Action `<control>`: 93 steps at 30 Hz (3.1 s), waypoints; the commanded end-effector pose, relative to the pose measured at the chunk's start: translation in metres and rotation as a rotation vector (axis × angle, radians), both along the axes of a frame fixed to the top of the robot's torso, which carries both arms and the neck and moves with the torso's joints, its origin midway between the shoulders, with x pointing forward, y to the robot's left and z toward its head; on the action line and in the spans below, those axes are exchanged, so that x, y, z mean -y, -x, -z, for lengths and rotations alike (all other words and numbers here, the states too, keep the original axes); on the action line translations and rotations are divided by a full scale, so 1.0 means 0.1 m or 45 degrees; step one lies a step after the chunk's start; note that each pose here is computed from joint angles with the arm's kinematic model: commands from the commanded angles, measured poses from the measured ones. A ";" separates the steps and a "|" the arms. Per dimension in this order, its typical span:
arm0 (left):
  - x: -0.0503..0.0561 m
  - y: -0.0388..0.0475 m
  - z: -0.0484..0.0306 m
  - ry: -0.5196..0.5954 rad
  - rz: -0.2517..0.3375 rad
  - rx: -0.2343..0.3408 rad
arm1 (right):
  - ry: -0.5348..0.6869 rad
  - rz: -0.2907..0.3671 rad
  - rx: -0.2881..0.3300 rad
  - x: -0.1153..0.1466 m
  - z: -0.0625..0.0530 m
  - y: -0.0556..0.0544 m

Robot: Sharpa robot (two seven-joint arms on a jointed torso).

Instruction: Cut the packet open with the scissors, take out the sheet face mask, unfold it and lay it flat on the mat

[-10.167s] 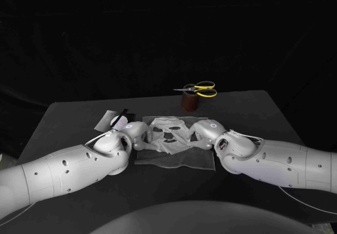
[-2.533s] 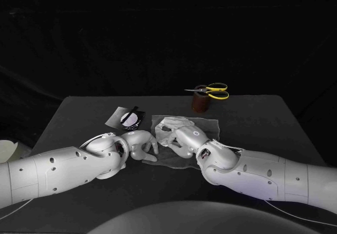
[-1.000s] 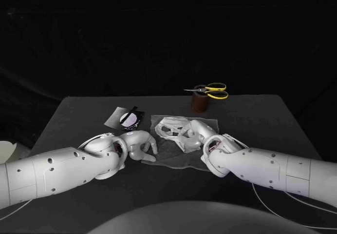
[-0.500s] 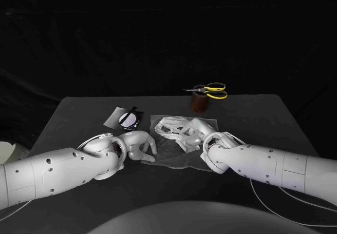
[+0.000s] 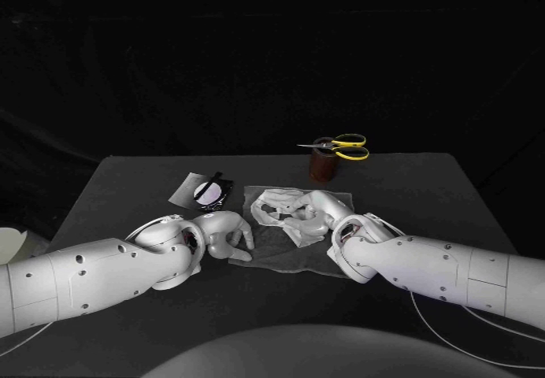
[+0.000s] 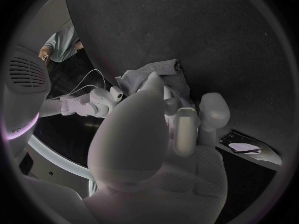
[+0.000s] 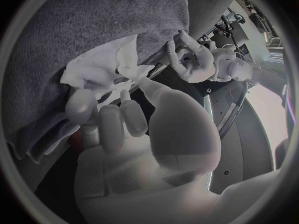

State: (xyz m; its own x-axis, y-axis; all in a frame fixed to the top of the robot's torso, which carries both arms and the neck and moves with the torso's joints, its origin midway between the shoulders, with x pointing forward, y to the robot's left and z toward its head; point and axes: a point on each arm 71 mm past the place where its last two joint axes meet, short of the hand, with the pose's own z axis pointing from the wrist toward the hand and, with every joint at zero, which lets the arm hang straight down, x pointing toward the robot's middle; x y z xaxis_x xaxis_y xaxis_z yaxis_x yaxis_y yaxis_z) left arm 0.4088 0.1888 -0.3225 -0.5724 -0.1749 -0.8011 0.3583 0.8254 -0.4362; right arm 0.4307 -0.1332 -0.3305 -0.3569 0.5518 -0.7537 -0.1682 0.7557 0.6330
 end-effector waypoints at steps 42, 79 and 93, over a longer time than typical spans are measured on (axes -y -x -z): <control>-0.06 0.063 0.135 -0.078 -0.005 -0.093 | 0.372 -0.382 0.486 -0.43 -0.13 0.24; -0.04 0.079 0.127 -0.070 0.000 -0.102 | 0.396 -0.349 0.470 -0.48 -0.06 0.12; -0.04 0.080 0.127 -0.069 -0.002 -0.104 | 0.377 -0.319 0.500 -0.46 -0.07 0.09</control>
